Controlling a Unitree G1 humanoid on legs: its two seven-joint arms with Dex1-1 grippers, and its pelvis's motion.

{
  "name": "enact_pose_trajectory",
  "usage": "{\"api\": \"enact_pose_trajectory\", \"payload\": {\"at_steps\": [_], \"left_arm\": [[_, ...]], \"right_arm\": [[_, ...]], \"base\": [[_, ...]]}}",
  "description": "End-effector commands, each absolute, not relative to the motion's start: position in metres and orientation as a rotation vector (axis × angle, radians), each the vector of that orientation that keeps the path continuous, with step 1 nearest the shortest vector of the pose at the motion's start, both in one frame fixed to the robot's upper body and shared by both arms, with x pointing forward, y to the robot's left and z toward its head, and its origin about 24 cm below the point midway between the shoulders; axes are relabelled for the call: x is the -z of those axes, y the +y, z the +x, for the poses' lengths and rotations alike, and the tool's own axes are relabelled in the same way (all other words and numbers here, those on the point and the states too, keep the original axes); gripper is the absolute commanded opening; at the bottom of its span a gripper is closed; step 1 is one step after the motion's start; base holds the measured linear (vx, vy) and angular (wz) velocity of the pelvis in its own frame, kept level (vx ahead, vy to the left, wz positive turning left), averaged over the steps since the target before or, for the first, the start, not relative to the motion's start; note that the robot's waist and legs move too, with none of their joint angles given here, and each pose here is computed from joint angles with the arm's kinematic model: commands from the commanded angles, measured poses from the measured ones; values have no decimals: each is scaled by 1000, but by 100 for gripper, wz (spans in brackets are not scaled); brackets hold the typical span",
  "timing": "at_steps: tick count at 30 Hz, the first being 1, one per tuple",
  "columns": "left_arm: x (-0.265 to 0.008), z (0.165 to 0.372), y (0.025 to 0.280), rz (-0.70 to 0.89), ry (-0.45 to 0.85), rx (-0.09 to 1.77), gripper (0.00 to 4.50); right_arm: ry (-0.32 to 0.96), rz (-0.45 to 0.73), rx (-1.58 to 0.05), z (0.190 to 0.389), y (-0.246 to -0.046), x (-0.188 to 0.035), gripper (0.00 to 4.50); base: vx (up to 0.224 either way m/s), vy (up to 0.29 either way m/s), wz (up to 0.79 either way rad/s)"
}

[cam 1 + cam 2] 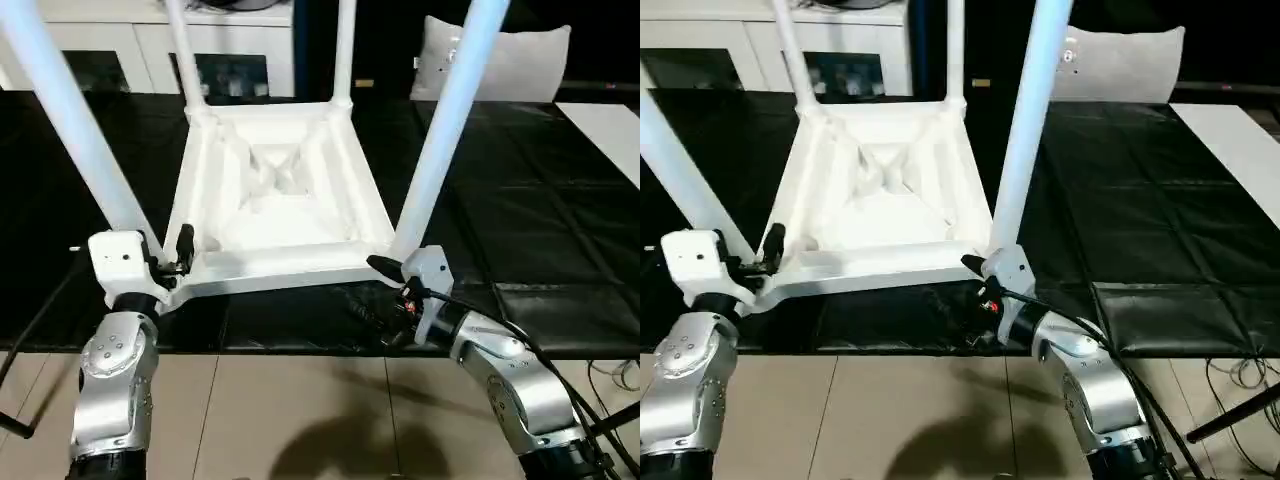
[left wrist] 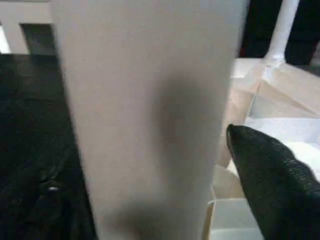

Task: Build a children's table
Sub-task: Flip table

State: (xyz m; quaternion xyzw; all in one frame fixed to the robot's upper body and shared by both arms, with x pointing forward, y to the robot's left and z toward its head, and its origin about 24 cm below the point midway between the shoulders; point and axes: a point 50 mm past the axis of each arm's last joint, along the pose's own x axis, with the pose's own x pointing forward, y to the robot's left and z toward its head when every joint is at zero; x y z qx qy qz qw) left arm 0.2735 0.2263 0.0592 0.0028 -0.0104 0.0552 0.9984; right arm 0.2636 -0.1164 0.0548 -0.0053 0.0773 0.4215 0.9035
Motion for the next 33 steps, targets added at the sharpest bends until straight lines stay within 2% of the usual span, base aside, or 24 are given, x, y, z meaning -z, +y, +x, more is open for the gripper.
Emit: {"api": "enact_pose_trajectory", "payload": {"at_steps": [1, 7, 10, 12, 15, 16, 22, 25, 27, 28, 29, 33], "left_arm": [[-58, 277, 219, -5, -24, -86, 344], [-54, 274, 214, -19, -24, -93, 285], [-55, 273, 212, -11, -29, -90, 274], [-54, 273, 214, -3, -29, -99, 235], [-54, 273, 216, -12, -23, -104, 224], [-54, 274, 216, -13, -21, -94, 207], [-50, 272, 216, -67, 21, -112, 200], [-45, 272, 209, -179, 91, -83, 200], [-40, 271, 208, -309, 152, -108, 200], [-40, 271, 208, -310, 153, -109, 200], [-34, 269, 202, -493, 236, -120, 200], [-29, 267, 192, -621, 302, -86, 200]], "right_arm": [[124, -17, -895, 264, -111, -62, 450], [140, -41, -944, 263, -107, -59, 450], [138, -42, -975, 264, -106, -61, 450], [154, -66, -1002, 264, -105, -57, 450], [152, -74, -1016, 267, -103, -58, 450], [148, -70, -1020, 268, -102, -59, 450], [142, -64, -1039, 267, -96, -60, 450], [134, -28, -1027, 266, -96, -62, 450], [149, -29, -1008, 266, -96, -59, 450], [149, -29, -1008, 266, -96, -59, 450], [161, -29, -988, 265, -96, -57, 450], [164, -6, -980, 264, -94, -56, 450]], "base": [[0, 0, 0], [0, 0, 0], [0, 0, 0], [0, 0, 0], [0, 0, 0], [0, 0, 0], [0, 0, 0], [0, 0, 0], [0, 0, 0], [0, 0, 0], [0, 0, 0], [0, 0, 0]]}}
